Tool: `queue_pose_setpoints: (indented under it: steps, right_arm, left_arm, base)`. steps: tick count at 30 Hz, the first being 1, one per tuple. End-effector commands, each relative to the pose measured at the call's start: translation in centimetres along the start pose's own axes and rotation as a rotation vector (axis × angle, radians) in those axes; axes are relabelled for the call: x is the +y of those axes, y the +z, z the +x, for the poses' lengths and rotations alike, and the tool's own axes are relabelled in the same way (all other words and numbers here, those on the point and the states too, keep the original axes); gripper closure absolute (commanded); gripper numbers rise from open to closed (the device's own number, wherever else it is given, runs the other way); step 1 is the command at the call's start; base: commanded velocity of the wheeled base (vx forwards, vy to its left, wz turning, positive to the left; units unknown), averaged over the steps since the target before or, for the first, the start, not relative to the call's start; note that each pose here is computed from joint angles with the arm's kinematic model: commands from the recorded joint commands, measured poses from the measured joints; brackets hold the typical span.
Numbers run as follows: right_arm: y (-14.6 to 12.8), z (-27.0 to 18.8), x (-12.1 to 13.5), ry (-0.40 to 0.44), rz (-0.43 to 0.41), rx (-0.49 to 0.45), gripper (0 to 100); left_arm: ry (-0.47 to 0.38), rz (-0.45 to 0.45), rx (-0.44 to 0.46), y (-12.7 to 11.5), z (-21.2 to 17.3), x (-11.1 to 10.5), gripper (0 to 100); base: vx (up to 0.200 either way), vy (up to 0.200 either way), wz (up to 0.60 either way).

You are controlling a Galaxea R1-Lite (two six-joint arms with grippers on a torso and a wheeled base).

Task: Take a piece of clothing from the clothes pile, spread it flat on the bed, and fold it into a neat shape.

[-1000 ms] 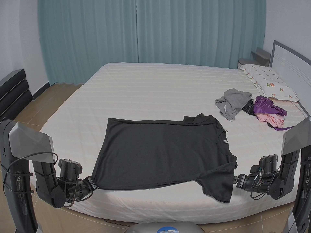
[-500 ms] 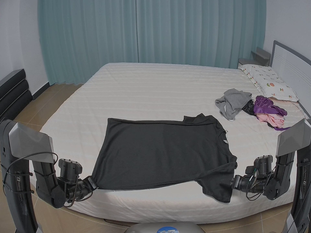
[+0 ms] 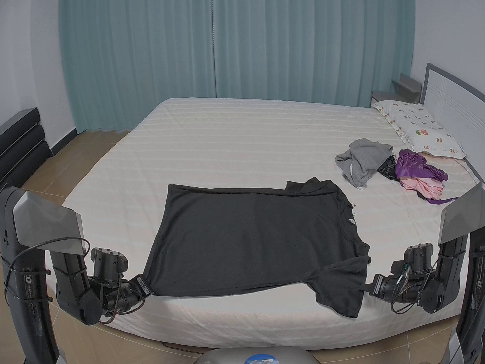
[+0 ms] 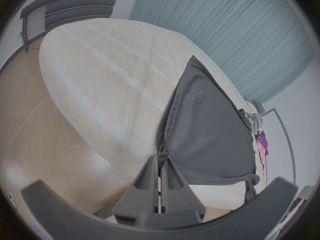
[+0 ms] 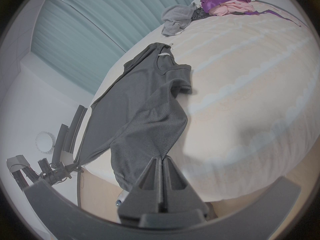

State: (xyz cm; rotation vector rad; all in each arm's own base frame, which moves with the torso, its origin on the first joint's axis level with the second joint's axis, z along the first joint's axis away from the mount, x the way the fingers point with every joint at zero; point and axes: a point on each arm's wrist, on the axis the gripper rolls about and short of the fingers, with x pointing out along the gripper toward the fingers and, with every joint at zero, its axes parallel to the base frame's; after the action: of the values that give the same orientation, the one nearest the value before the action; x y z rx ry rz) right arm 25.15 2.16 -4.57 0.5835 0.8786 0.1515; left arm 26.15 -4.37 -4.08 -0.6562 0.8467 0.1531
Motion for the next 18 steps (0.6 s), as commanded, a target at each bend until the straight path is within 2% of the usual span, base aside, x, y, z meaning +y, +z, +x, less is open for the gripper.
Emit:
queue_pose_setpoints:
  steps: [1,7,13,18]
  right_arm:
    - [0.0,-1.2,-0.2,-0.007,0.012,-0.01,100]
    - [-0.2,-2.4,-0.9,-0.026,0.037,-0.008,100]
    - [-0.7,-4.2,-1.1,0.002,0.033,0.013,100]
    - [-1.9,-5.7,-1.6,0.003,0.015,0.057,100]
  left_arm:
    - [-0.007,-0.003,0.001,0.1,-0.2,0.0,100]
    - [0.0,-0.002,0.003,0.0,-0.3,0.1,100]
    - [-0.009,0.001,-0.018,0.1,-1.3,0.2,100]
    - [-0.022,0.05,-0.029,-0.5,-2.2,0.7,100]
  base:
    - [0.0,0.0,0.0]
    - [0.0,0.0,0.0]
    - [0.0,0.0,0.0]
    - [0.0,0.0,0.0]
